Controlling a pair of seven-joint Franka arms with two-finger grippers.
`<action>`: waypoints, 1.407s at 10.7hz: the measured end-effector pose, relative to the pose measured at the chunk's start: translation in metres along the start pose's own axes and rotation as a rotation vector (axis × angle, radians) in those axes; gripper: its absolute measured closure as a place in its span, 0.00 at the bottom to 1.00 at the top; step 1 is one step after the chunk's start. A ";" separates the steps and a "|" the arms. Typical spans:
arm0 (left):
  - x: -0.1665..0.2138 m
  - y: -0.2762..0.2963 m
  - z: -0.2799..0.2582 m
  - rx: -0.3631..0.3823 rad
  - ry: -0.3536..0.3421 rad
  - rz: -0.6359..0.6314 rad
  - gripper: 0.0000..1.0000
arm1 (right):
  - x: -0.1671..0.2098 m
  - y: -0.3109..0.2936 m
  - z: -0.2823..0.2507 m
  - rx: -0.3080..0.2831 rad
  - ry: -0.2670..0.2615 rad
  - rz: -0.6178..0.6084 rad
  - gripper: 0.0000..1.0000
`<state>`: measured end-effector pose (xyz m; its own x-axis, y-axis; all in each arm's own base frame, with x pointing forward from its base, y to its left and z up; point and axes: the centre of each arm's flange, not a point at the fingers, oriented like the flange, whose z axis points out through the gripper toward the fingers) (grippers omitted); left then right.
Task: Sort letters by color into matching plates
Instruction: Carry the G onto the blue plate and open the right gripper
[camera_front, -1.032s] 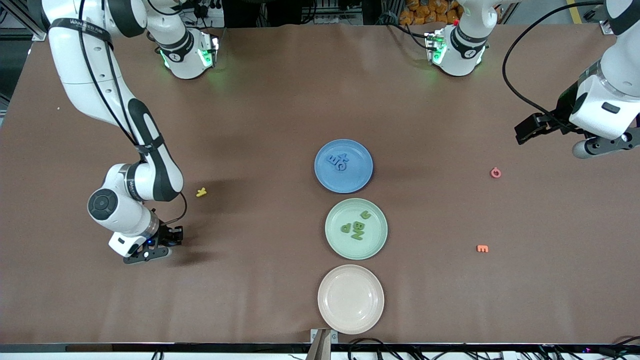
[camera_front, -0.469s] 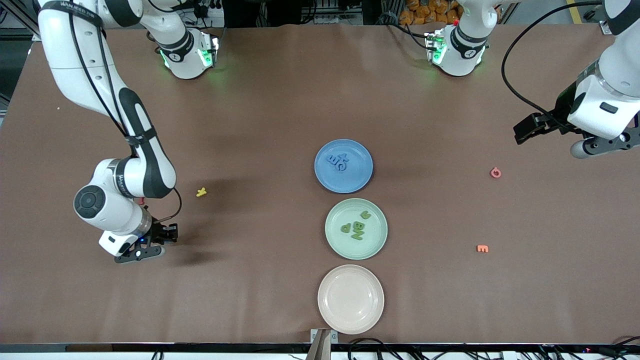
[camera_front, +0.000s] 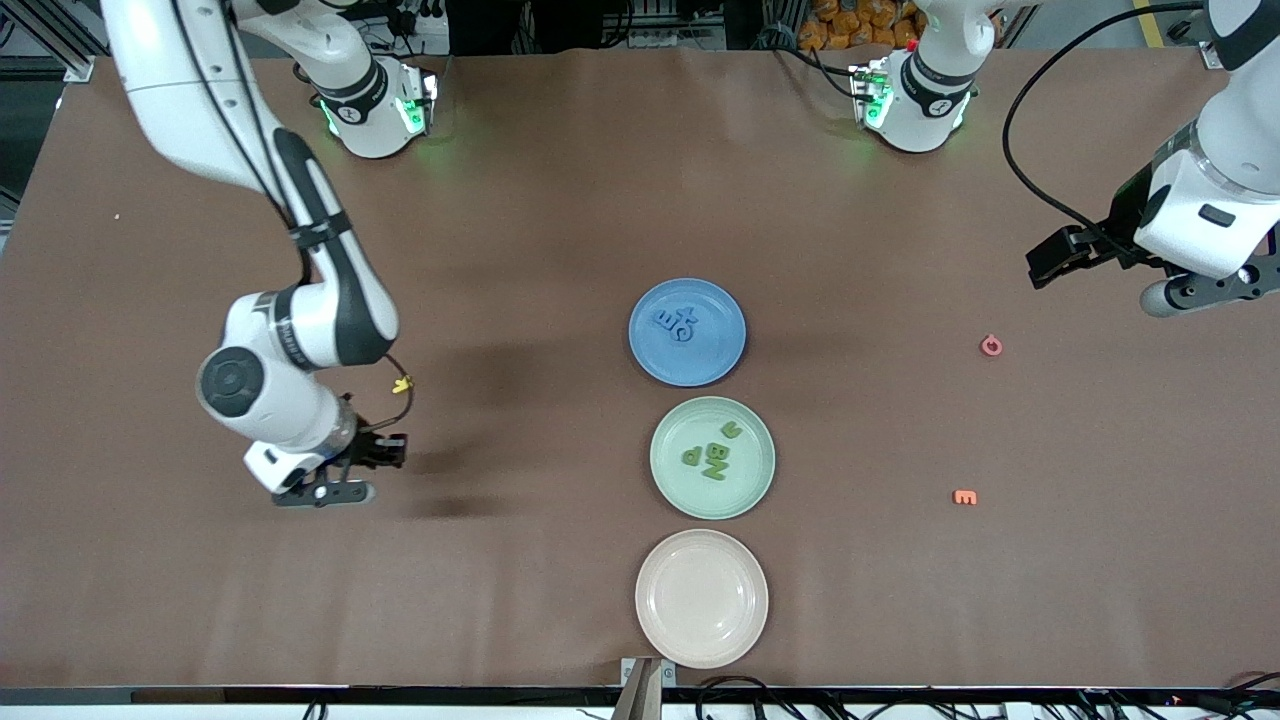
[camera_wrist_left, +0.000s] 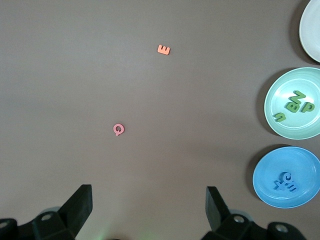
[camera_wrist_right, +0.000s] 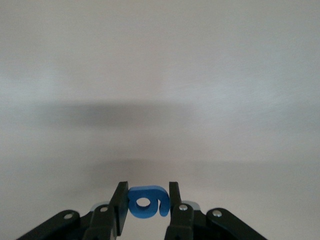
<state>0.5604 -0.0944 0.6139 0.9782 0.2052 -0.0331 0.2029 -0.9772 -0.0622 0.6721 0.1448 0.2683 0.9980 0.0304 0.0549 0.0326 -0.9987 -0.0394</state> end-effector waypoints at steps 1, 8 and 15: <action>0.000 0.001 0.001 0.000 -0.001 0.001 0.00 | -0.008 -0.036 -0.005 0.004 -0.008 0.027 0.63; 0.001 0.001 0.002 0.001 -0.003 0.001 0.00 | -0.118 -0.270 0.001 0.006 -0.051 0.043 0.63; 0.001 0.000 0.002 0.001 -0.004 -0.001 0.00 | -0.201 -0.386 0.025 0.021 -0.082 -0.027 0.63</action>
<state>0.5611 -0.0939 0.6120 0.9779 0.2060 -0.0366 0.2035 -0.9771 -0.0628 0.4598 0.5250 0.2472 0.9977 0.0619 -0.0260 0.0602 -0.9964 -0.0602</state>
